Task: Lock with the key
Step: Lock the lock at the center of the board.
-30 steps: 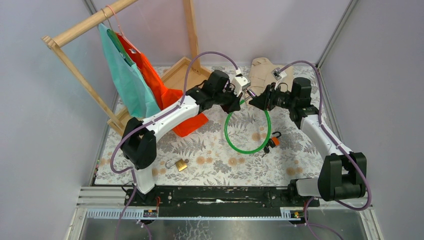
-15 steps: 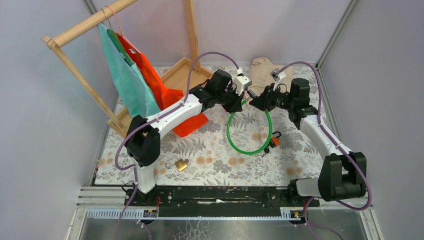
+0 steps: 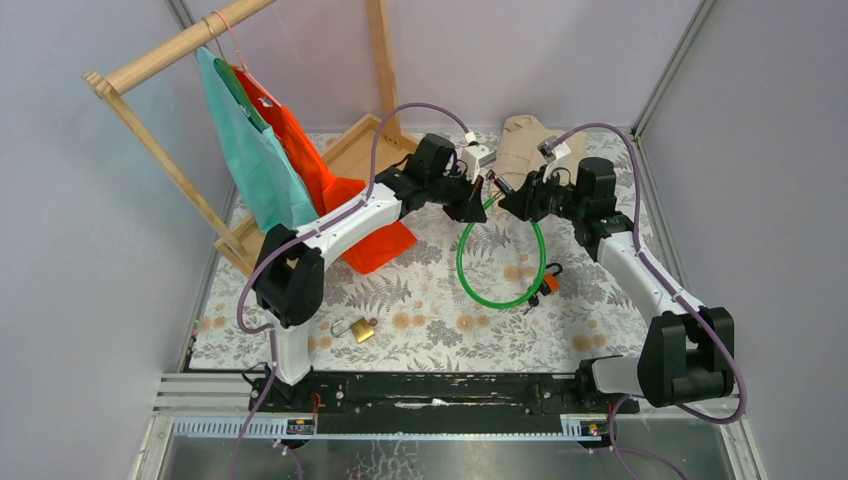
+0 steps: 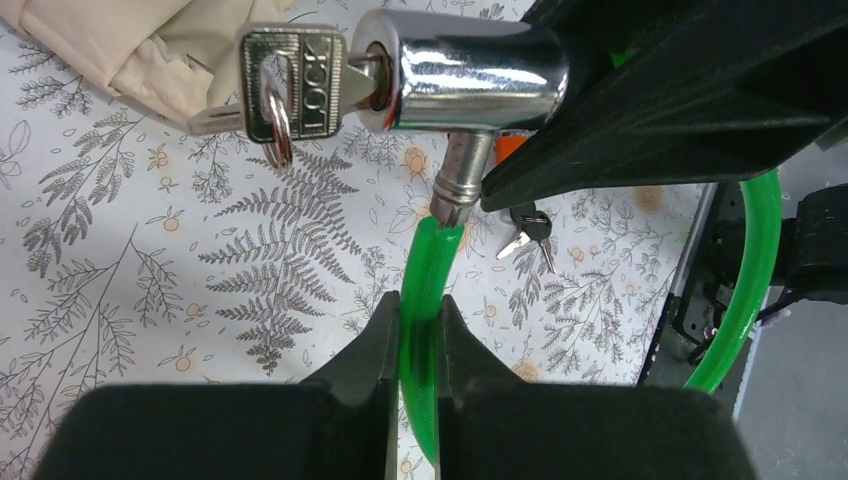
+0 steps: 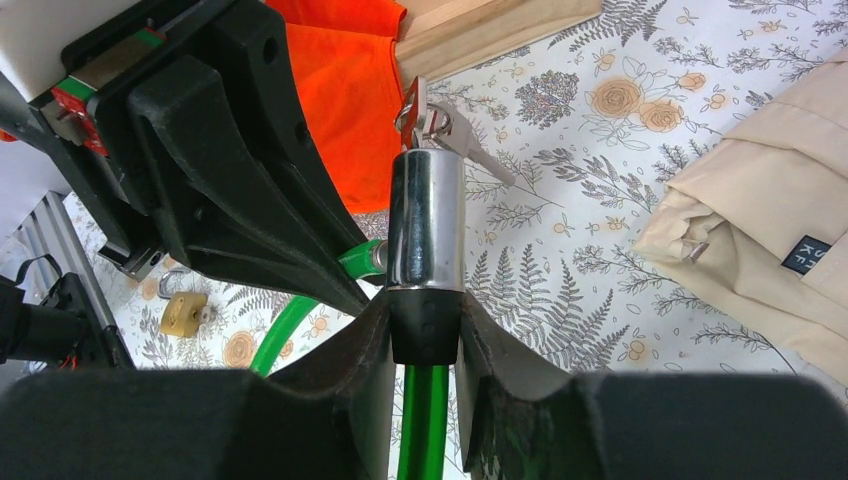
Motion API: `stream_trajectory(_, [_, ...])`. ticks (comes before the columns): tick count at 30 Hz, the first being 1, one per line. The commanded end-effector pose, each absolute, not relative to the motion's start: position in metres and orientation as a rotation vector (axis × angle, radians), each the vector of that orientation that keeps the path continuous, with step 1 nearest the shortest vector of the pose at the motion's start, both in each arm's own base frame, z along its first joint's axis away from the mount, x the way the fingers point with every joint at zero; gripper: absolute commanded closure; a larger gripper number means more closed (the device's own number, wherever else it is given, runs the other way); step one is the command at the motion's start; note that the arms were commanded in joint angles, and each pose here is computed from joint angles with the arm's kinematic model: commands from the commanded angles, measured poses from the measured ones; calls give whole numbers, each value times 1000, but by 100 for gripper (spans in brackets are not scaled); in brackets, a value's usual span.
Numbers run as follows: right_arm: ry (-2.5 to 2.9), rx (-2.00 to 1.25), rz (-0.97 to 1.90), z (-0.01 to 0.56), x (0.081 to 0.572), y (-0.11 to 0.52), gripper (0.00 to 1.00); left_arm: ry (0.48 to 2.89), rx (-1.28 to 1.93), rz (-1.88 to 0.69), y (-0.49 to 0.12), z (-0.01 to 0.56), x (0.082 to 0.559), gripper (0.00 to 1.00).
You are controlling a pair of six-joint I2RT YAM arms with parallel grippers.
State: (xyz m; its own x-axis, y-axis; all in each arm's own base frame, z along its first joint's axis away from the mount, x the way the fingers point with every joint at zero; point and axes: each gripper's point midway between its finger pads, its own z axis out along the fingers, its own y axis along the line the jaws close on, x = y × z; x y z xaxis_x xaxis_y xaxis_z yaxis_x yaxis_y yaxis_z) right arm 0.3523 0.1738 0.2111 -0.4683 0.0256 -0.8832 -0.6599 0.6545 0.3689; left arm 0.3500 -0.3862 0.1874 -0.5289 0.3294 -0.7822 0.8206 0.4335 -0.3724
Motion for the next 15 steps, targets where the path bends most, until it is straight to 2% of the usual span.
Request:
stream_trajectory(1, [1865, -585, 941, 214, 339, 193, 100, 1879, 936, -1087, -405, 228, 367, 100])
stream_trajectory(15, [1880, -676, 949, 209, 334, 202, 100, 1825, 1050, -918, -398, 221, 384, 100])
